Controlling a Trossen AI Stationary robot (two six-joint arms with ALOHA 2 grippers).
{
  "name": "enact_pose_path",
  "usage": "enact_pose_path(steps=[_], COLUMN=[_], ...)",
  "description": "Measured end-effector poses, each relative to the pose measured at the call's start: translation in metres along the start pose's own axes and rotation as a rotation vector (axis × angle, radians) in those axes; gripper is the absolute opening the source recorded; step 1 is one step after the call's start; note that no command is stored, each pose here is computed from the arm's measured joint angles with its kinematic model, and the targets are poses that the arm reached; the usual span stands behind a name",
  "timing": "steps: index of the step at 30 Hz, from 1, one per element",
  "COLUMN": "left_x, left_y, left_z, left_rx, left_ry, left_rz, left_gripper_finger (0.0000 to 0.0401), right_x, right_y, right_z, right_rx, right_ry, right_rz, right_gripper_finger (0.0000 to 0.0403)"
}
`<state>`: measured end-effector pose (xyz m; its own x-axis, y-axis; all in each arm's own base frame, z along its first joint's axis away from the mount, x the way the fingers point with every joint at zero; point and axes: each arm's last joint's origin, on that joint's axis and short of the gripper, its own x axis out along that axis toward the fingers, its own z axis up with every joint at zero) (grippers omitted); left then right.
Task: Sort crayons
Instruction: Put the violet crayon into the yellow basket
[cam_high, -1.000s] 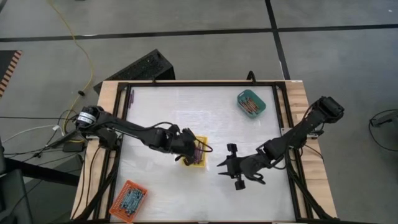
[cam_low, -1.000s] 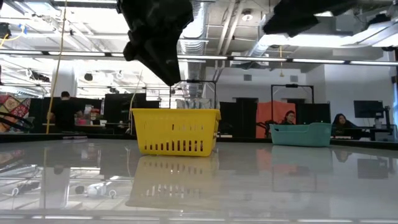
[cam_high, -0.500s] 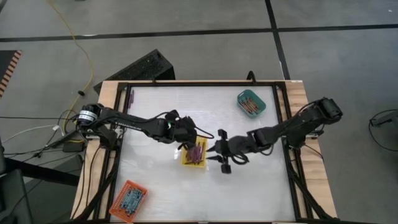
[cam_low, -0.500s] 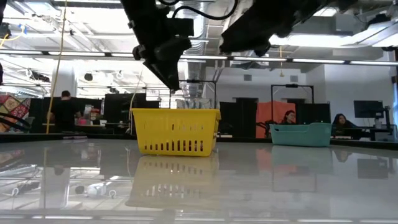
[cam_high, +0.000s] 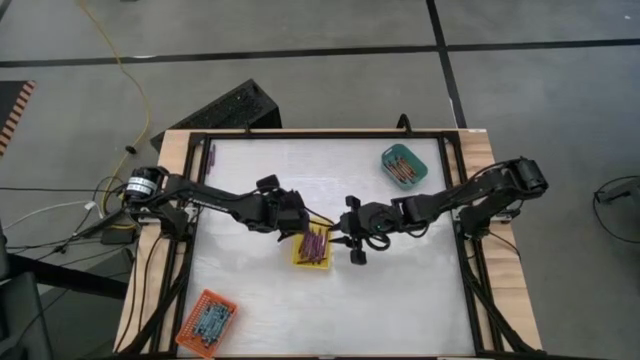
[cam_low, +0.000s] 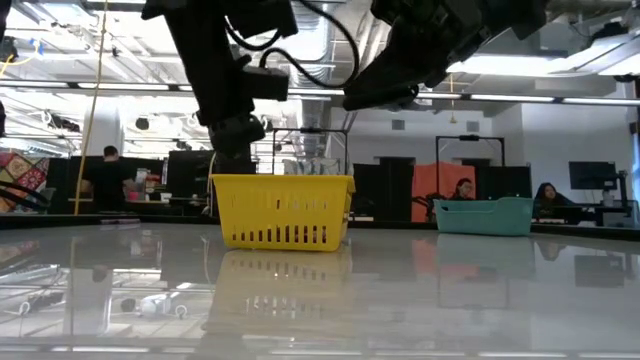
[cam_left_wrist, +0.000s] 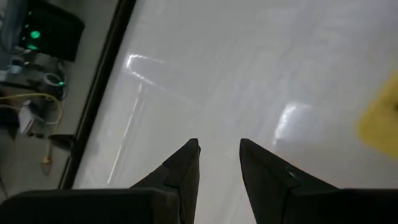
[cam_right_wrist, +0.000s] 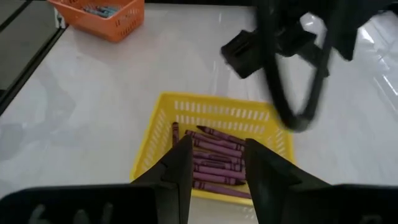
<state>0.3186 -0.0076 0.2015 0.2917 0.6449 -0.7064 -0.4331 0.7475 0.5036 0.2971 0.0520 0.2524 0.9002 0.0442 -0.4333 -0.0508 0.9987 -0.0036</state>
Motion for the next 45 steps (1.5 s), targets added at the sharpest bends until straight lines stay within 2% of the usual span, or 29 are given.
enact_pose_path(steps=[6, 11, 14, 16, 18, 19, 22, 27, 30, 34, 37, 40, 45], left_x=[0.008, 0.015, 0.02, 0.025, 0.036, 0.042, 0.059, 0.076, 0.088, 0.098, 0.101, 0.111, 0.141], left_y=[0.008, 0.017, 0.026, 0.036, 0.048, 0.056, 0.089, 0.157, 0.191, 0.222, 0.236, 0.241, 0.229], left_z=[-0.001, 0.0, 0.004, 0.003, 0.002, 0.002, 0.0, -0.014, -0.024, -0.041, -0.057, -0.076, -0.103], left_rx=[0.028, 0.228, 0.28, 0.364, 0.459, 0.468, 0.392, 0.314, 0.296, 0.248, 0.2, 0.161, 0.221], left_ry=[0.021, 0.049, 0.033, 0.077, 0.139, 0.167, 0.284, 0.533, 0.604, 0.671, 0.765, 0.939, 1.222], left_rz=[0.035, 0.068, 0.193, 0.256, 0.218, 0.173, 0.046, 0.082, 0.039, -0.007, -0.034, -0.085, -0.224], left_gripper_finger=[0.0105, 0.0105, 0.0105, 0.0102, 0.0098, 0.0096, 0.0094, 0.0097, 0.0099, 0.01, 0.01, 0.01, 0.01], right_x=[0.0, 0.0, 0.0, -0.001, -0.001, -0.001, -0.001, -0.001, -0.002, -0.003, -0.004, -0.004, -0.004], right_y=[-0.002, -0.001, -0.001, 0.0, 0.001, 0.001, 0.003, 0.009, 0.013, 0.018, 0.022, 0.023, 0.023], right_z=[-0.003, -0.003, -0.004, -0.004, -0.005, -0.005, -0.005, -0.007, -0.009, -0.011, -0.011, -0.011, -0.008], right_rx=[-0.003, -0.008, -0.011, -0.022, -0.048, -0.061, -0.093, -0.136, -0.149, -0.16, -0.166, -0.166, -0.154], right_ry=[0.031, 0.036, 0.04, 0.044, 0.047, 0.047, 0.052, 0.066, 0.077, 0.093, 0.094, 0.087, 0.061], right_rz=[-0.009, -0.007, -0.007, -0.006, -0.008, -0.006, 0.0, 0.019, 0.032, 0.048, 0.058, 0.062, 0.062], right_gripper_finger=[0.0138, 0.0138, 0.0138, 0.0138, 0.0138, 0.0138, 0.0138, 0.0138, 0.0138, 0.0138, 0.0138, 0.0138, 0.0138])
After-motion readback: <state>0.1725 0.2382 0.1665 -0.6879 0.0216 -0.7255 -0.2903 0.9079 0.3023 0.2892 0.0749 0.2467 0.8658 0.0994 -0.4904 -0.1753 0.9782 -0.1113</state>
